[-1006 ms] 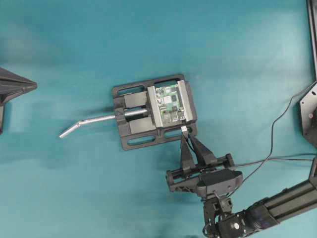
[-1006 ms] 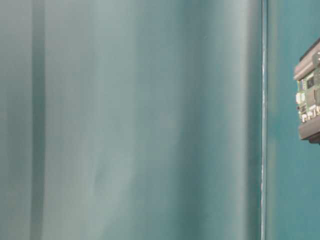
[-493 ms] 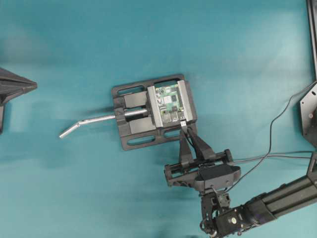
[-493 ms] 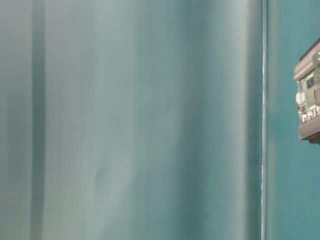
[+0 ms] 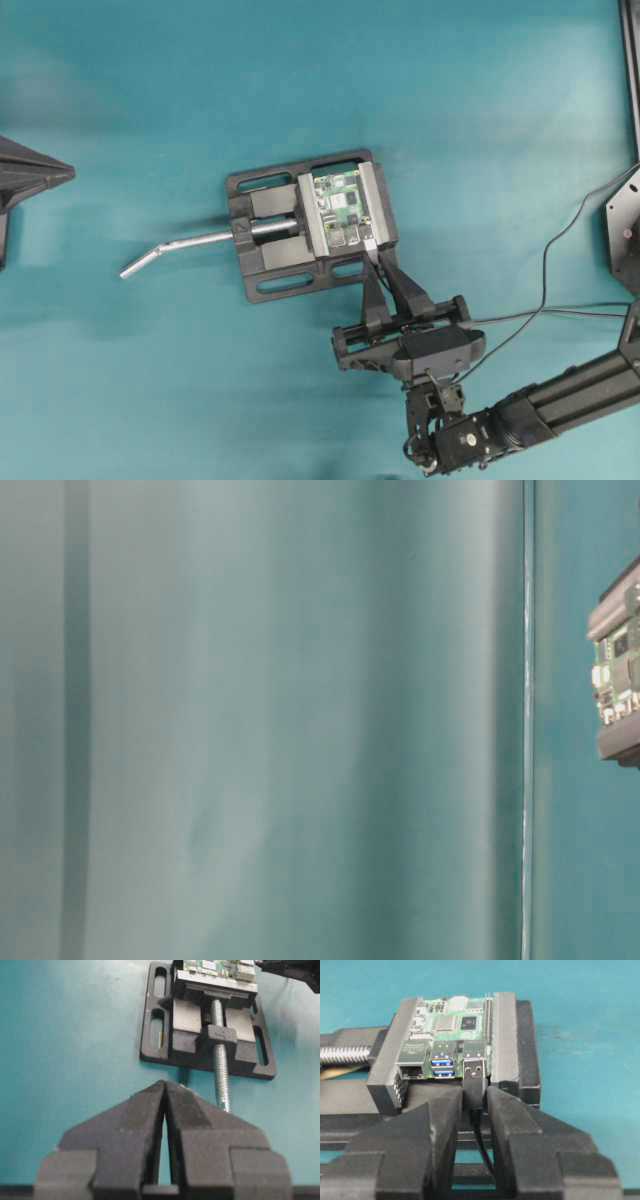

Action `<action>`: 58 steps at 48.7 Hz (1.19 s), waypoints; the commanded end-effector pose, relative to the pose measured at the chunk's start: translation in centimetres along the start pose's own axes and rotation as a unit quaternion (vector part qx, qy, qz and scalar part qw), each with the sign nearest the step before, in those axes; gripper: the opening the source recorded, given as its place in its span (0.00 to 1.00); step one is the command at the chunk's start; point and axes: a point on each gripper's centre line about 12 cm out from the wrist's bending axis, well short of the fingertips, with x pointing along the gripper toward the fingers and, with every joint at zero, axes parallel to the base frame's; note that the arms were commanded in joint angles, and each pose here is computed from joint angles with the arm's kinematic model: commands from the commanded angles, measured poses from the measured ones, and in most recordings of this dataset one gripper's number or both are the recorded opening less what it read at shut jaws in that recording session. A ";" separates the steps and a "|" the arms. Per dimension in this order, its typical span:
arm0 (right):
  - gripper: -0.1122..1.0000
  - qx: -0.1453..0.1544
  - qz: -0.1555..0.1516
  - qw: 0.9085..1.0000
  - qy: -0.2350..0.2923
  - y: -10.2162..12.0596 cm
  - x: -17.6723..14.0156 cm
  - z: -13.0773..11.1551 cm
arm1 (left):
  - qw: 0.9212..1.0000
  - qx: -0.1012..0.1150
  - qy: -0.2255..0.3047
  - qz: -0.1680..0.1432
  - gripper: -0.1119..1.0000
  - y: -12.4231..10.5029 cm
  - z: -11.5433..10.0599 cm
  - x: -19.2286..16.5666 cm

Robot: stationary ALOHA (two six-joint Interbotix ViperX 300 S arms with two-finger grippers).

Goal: Insert the USB into the fixed PCB.
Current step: 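Push the USB plug forward into the USB port with the right gripper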

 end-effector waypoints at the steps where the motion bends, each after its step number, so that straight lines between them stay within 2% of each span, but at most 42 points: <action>1: 0.29 0.023 0.001 1.000 0.005 0.7 -0.2 1.8 | 1.000 0.000 -0.013 -0.003 0.10 -0.2 1.2 -0.1; 58: 0.29 0.053 -0.008 0.999 -0.006 2.2 1.6 3.4 | 1.000 0.000 -0.013 -0.003 0.10 -0.2 1.2 -0.1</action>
